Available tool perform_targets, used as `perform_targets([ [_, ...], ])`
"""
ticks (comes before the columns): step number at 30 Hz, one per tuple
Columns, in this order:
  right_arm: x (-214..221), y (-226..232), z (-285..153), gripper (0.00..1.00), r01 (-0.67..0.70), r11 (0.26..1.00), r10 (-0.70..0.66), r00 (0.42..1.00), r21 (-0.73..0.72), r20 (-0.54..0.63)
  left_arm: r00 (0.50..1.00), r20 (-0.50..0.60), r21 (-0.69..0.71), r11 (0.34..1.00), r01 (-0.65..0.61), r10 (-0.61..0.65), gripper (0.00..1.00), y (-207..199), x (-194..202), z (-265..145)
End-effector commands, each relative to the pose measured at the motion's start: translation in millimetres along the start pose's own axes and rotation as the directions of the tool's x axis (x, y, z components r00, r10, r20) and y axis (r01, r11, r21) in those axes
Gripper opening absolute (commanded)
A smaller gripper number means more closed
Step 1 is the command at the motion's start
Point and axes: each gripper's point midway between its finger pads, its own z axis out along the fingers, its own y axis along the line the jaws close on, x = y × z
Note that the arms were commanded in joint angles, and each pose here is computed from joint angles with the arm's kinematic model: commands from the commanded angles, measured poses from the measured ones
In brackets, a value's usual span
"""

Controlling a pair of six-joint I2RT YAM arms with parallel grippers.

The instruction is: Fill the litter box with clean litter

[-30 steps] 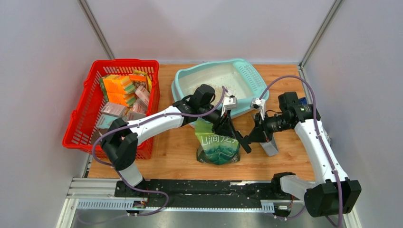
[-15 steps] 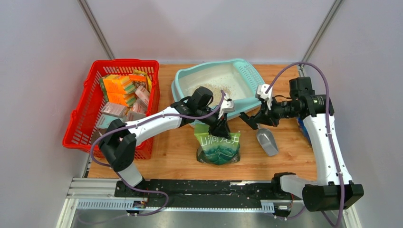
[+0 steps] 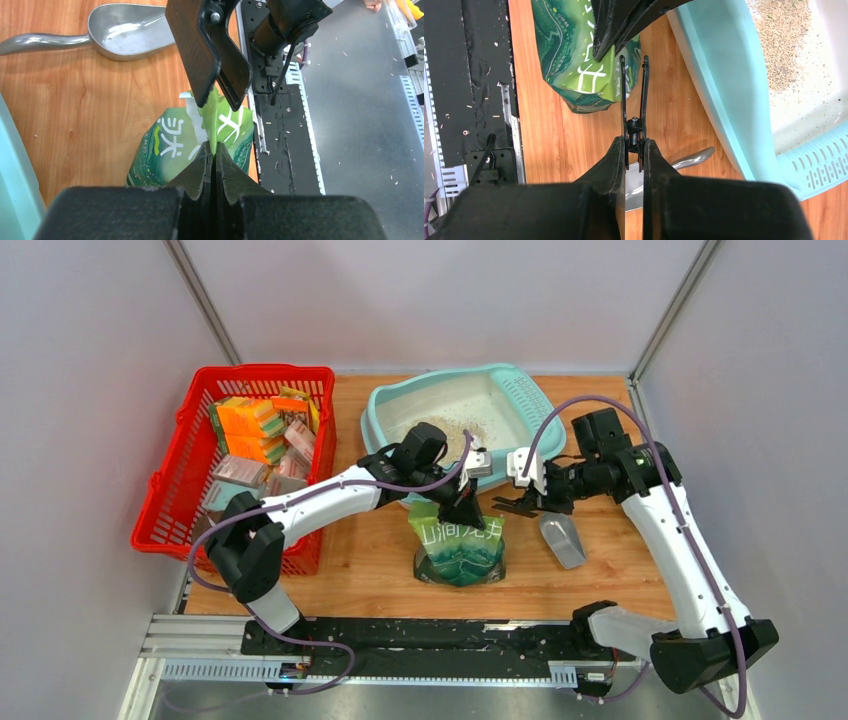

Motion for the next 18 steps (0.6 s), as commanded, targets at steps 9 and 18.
perform_targets([
  [9, 30, 89, -11, 0.0, -0.256, 0.94, 0.204, 0.952, -0.225, -0.229, 0.991, 0.015, -0.091, 0.987, -0.135, 0.137, 0.0, 2, -19, -19],
  [18, 42, 88, -7, 0.0, -0.311, 0.924, 0.238, 0.923, -0.223, -0.301, 0.988, 0.027, -0.083, 0.985, -0.148, 0.151, 0.0, -3, -22, -19],
])
